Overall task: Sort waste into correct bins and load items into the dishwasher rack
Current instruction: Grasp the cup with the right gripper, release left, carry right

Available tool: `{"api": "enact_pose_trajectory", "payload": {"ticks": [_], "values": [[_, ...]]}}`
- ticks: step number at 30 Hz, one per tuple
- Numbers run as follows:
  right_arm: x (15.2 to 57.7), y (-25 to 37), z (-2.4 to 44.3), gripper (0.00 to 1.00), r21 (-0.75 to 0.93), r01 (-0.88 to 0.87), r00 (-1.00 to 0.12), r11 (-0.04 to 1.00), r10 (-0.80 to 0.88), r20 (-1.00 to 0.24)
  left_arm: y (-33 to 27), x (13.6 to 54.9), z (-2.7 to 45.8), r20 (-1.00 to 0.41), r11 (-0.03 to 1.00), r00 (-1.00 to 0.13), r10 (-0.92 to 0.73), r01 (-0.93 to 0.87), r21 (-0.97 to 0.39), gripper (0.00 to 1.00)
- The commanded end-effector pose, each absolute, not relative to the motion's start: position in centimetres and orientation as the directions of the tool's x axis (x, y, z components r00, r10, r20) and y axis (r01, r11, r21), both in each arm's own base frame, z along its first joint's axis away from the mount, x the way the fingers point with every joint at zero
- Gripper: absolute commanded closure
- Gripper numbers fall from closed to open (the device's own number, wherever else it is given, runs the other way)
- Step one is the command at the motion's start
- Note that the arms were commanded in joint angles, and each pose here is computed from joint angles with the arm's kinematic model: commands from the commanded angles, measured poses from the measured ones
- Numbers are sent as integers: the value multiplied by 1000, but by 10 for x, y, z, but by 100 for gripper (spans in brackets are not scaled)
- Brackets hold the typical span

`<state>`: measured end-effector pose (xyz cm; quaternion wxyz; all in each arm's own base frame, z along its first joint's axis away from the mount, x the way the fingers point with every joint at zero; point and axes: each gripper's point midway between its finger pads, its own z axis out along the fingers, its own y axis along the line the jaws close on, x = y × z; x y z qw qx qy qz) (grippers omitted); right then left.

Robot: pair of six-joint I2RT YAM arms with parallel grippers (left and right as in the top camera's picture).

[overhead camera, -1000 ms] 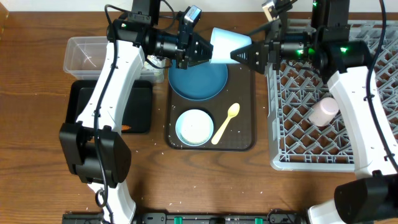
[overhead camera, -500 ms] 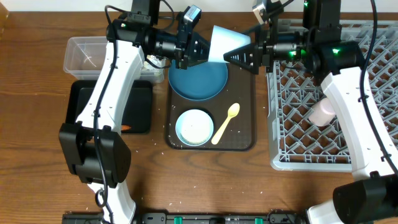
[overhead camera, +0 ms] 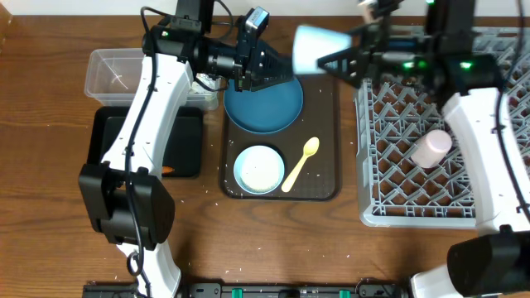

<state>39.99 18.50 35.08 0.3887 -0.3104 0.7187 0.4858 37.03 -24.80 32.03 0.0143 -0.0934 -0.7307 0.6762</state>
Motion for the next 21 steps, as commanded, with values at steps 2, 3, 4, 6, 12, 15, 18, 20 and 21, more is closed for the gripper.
{"api": "enact_pose_trajectory", "payload": {"ticks": [2,3,4,6,12,15,18,20,21], "values": [[428,126,340,47,528,-676,-600,514,33,-800,-248,377,312,-128,144,-984,123,145,-979,70],[432,114,334,47,543,-629,-625,555,53,-779,-247,379,308,-130,170,-985,112,148,-974,70],[435,100,326,47,556,-574,-653,602,74,-754,-246,382,303,-132,200,-986,100,150,-968,70],[439,73,306,47,571,-441,-712,692,118,-693,-243,391,290,-141,283,-988,64,153,-947,70],[422,0,246,48,463,-13,-835,886,245,-492,-220,417,243,-171,568,-984,-54,111,-816,69],[405,-24,231,47,365,124,-862,923,283,-421,-201,426,220,-188,702,-977,-103,62,-709,69],[387,-47,230,46,256,229,-872,939,315,-374,-189,426,205,-193,784,-973,-123,24,-620,69],[375,-62,236,45,182,286,-873,941,334,-354,-185,425,199,-195,813,-973,-126,12,-582,68],[370,-68,238,44,154,312,-871,938,347,-348,-184,425,196,-195,824,-973,-125,8,-567,68]]}}
